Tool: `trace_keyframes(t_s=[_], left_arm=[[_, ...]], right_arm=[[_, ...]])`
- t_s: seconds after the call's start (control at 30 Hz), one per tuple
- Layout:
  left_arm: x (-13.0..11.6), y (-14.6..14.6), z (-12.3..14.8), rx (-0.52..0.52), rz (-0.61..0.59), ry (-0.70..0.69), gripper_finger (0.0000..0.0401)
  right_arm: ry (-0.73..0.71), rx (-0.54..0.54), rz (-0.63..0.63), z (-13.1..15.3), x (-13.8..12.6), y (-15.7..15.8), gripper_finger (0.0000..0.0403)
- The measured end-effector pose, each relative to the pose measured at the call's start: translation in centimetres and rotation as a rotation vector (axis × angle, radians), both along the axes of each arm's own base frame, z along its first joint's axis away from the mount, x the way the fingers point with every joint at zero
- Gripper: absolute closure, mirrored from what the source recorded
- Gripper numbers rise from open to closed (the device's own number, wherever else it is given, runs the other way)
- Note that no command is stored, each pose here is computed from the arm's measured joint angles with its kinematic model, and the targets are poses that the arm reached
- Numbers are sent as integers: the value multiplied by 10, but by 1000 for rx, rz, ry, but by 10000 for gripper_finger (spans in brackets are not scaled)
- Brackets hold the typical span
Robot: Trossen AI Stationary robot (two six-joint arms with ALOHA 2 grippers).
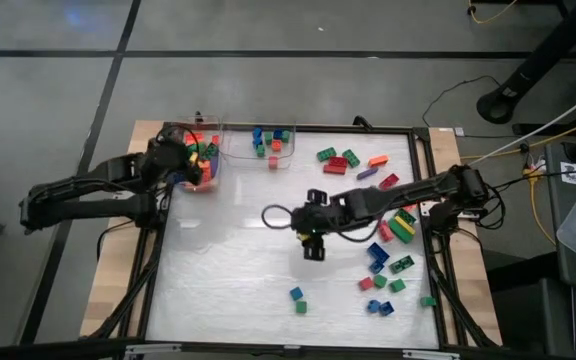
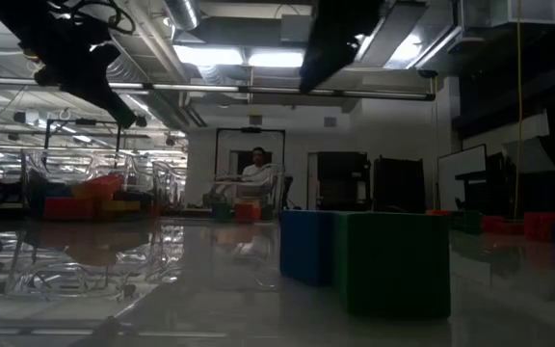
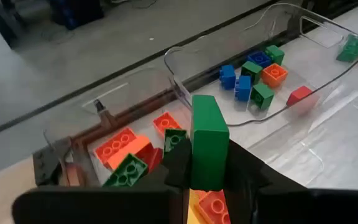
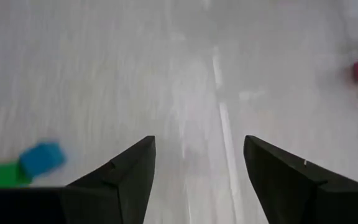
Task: Sort blocks by size
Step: Put the large green block into the left transparent bin, then put the small blue block into the right transparent bin
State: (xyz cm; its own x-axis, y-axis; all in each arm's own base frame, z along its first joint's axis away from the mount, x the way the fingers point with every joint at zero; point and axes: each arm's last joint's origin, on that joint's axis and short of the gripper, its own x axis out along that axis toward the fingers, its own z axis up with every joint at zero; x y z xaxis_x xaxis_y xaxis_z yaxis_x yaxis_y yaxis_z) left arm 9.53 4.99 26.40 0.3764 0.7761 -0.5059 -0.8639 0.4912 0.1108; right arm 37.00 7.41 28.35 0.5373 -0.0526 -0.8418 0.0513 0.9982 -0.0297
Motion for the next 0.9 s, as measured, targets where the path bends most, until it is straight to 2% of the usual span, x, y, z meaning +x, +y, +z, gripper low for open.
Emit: trace_keyframes(t_s=[0.13, 0.37, 0.5, 0.63, 0.8, 0.9], left_arm=[[1, 2, -1, -10, 23, 2, 332], [7, 8, -9, -60, 93, -2, 255], [13, 8, -8, -89, 31, -48, 226], [28, 1, 2, -168, -239, -214, 221], [55, -22, 21, -311, -729, -466, 220], [74, -43, 27, -303, -941, -528, 220]], right_arm=[[54, -9, 50, -5, -8, 21, 160], [51, 12, 81, -5, -19, 56, 160], [72, 11, 106, -9, -28, 72, 160], [104, 6, 117, -19, -37, 86, 160], [151, 10, 109, -36, -50, 99, 160], [170, 11, 85, -44, -56, 103, 160]])
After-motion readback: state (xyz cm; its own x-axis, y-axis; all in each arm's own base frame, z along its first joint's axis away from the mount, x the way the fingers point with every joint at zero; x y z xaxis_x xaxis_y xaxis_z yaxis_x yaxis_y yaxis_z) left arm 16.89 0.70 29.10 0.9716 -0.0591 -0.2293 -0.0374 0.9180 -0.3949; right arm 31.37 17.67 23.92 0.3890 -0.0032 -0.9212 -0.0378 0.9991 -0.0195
